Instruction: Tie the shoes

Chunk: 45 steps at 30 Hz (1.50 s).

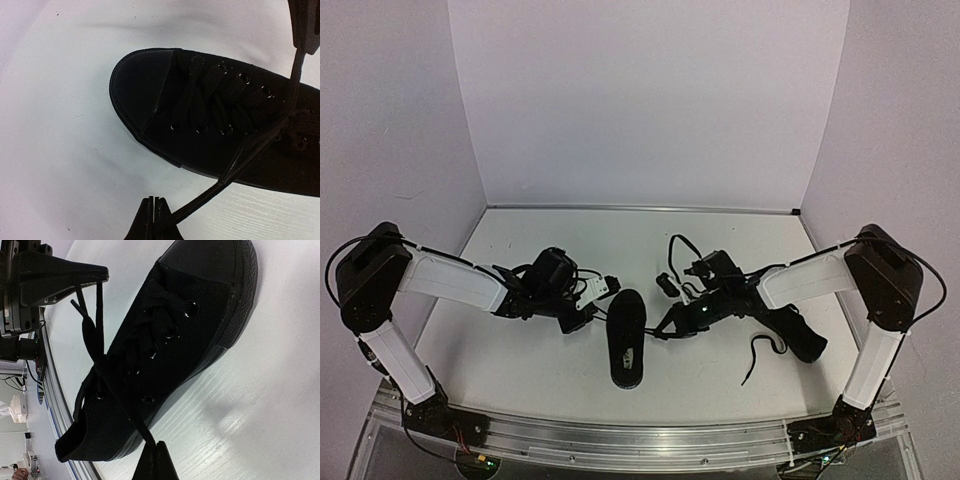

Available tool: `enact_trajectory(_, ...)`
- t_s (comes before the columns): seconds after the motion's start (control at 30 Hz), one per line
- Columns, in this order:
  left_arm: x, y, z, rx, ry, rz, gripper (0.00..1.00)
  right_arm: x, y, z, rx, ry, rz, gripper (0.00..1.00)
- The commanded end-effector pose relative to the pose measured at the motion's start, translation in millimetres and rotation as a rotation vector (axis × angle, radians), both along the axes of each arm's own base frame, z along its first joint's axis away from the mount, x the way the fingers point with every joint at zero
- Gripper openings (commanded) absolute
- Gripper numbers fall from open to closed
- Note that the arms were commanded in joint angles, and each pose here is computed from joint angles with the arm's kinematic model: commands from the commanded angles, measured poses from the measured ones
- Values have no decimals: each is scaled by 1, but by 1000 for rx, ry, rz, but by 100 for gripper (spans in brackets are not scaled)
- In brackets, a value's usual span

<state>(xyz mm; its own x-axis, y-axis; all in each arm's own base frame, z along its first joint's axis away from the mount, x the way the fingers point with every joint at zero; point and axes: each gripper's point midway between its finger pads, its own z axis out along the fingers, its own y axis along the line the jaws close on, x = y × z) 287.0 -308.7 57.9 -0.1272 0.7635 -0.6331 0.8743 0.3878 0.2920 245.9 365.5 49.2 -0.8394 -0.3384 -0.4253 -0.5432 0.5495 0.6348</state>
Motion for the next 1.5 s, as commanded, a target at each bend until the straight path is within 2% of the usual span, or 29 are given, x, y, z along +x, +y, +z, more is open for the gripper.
enact_trajectory(0.0, 20, 26, 12, 29, -44, 115, 0, 0, -18, -6, -57, 17, -44, 0)
enact_trajectory(0.3, 19, 22, 14, 13, -34, 100, 0, 1, -17, -2, -42, 16, -37, 0)
enact_trajectory(0.5, -1, -6, 20, -11, 9, -17, 1, 8, 5, 26, 44, -22, 28, 0)
enact_trajectory(0.57, -11, -21, 26, -48, 30, -73, 4, 11, 12, 38, 70, -45, 42, 1)
enact_trajectory(0.67, -20, -35, 38, -101, 55, -123, 19, 12, 23, 51, 102, -61, 74, 18)
enact_trajectory(0.8, -32, -39, 56, -150, 78, -169, 44, 11, 30, 65, 135, -68, 102, 39)
enact_trajectory(0.9, -33, -33, 71, -160, 68, -148, 58, 14, 31, 83, 155, -104, 102, 46)
enact_trajectory(1.0, -26, -24, 92, -208, 35, -73, 81, 14, 28, 99, 159, -120, 92, 50)
enact_trajectory(1.07, -19, -17, 112, -267, 21, -15, 92, 14, 27, 114, 175, -150, 81, 54)
enact_trajectory(1.1, -16, -12, 119, -295, 21, 16, 97, 15, 25, 119, 176, -161, 72, 61)
enact_trajectory(1.17, -11, -4, 131, -342, 24, 71, 99, 17, 21, 130, 180, -188, 52, 80)
enact_trajectory(1.2, -9, 0, 136, -368, 29, 107, 100, 17, 18, 133, 177, -200, 40, 85)
enact_trajectory(1.33, -1, 16, 147, -462, 76, 259, 100, 13, 6, 132, 162, -198, 1, 87)
enact_trajectory(1.47, -8, 23, 133, -530, 192, 356, 100, 3, -4, 108, 129, -132, -16, 85)
